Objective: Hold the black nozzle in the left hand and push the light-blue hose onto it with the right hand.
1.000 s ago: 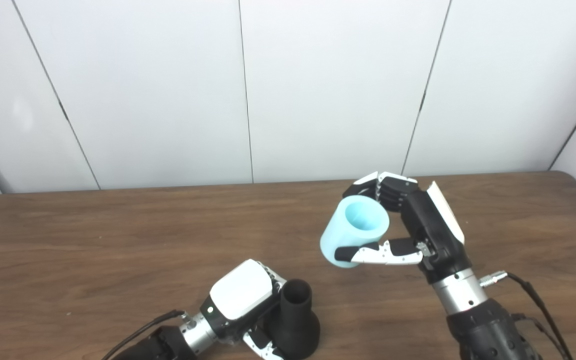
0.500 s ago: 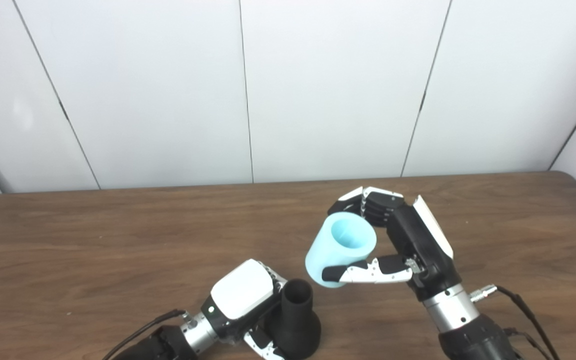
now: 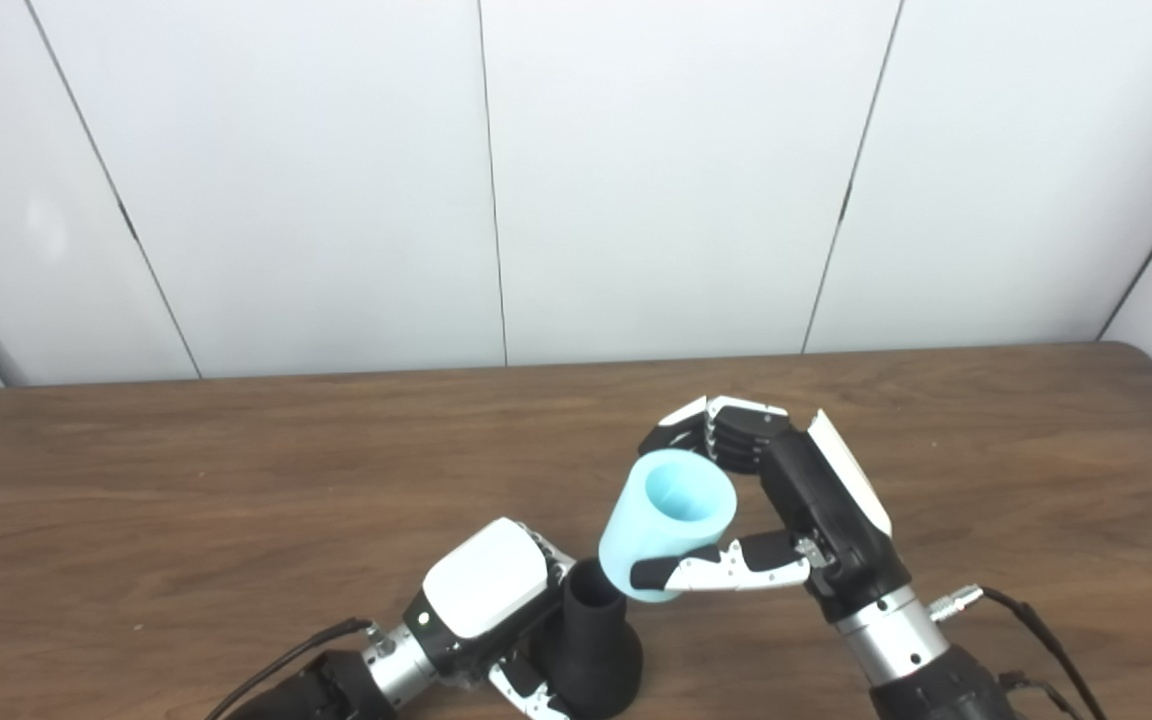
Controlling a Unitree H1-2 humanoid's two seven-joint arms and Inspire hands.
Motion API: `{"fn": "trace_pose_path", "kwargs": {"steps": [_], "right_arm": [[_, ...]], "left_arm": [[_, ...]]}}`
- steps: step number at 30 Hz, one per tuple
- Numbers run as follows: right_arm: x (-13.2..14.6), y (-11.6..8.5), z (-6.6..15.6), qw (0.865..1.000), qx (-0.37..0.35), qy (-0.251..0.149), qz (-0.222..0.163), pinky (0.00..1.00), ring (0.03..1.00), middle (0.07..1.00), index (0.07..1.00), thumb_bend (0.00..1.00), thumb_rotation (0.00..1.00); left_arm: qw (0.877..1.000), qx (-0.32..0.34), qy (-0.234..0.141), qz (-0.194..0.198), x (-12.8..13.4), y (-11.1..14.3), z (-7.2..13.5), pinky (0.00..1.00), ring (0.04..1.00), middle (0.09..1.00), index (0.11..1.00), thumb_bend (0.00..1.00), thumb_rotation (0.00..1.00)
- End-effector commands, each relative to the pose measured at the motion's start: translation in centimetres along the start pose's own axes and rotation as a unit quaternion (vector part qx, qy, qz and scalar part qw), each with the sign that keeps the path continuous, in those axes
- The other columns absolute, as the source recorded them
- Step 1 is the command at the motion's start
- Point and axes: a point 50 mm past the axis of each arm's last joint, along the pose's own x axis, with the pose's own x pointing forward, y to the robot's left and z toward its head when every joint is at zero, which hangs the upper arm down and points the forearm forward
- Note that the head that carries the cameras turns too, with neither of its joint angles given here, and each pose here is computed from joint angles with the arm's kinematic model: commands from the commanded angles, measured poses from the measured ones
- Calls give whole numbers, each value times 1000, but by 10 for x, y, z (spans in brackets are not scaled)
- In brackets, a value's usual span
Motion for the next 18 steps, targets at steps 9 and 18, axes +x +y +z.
{"fn": "trace_pose_path", "kwargs": {"steps": [9, 18], "right_arm": [[6, 11, -17, 992, -91, -79, -26, 215, 287, 450, 535, 515, 0], [6, 24, -26, 984, -129, -115, -46, 52, 101, 472, 483, 526, 0]], "left_arm": [[997, -41, 11, -70, -27, -55, 34, 102, 153, 471, 477, 524, 0], [997, -37, 9, -74, -26, -54, 35, 104, 155, 471, 477, 524, 0]]}}
